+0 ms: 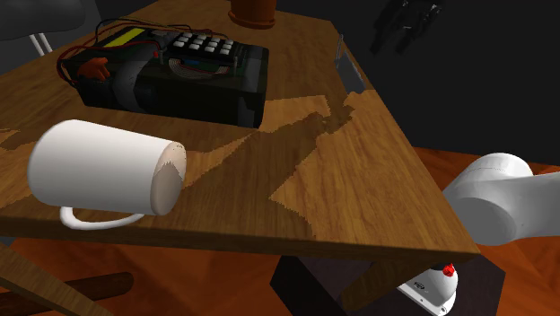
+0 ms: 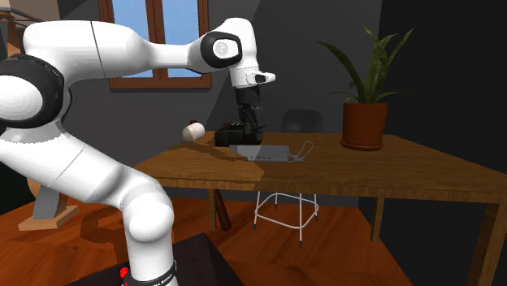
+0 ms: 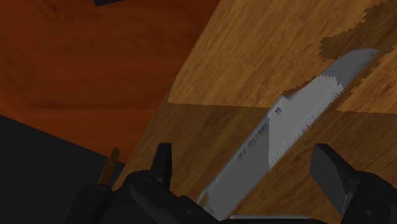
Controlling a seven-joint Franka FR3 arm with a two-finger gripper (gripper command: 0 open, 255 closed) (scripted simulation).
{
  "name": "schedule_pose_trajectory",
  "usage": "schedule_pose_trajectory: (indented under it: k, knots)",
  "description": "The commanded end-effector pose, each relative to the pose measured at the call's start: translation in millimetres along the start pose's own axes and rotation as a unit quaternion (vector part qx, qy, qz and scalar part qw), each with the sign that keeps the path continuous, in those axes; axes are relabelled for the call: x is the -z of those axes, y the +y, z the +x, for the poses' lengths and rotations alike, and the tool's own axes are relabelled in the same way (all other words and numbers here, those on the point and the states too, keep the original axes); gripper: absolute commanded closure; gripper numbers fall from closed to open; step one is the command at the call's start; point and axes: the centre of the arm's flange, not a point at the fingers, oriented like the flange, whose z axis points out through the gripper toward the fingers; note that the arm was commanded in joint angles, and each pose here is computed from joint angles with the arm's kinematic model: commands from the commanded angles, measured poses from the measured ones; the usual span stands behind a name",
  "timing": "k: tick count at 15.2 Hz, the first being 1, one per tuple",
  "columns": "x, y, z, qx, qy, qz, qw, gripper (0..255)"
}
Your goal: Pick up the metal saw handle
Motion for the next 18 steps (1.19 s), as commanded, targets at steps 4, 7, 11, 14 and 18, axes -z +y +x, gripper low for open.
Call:
schedule_pose_trajectory:
  k: [4,7,11,14,18]
  knots:
    - [-17,-22,42,-0.132,-0.032,-0.021,0.9906,0]
    - [-38,-32,86,-0.258,-0.063,-0.041,0.9632,0]
    - [-58,-31,83,-0.258,-0.063,-0.041,0.9632,0]
    - [-74,-31,80,-0.258,-0.063,-0.041,0.9632,0]
    - [-77,-31,80,-0.258,-0.063,-0.041,0.9632,255]
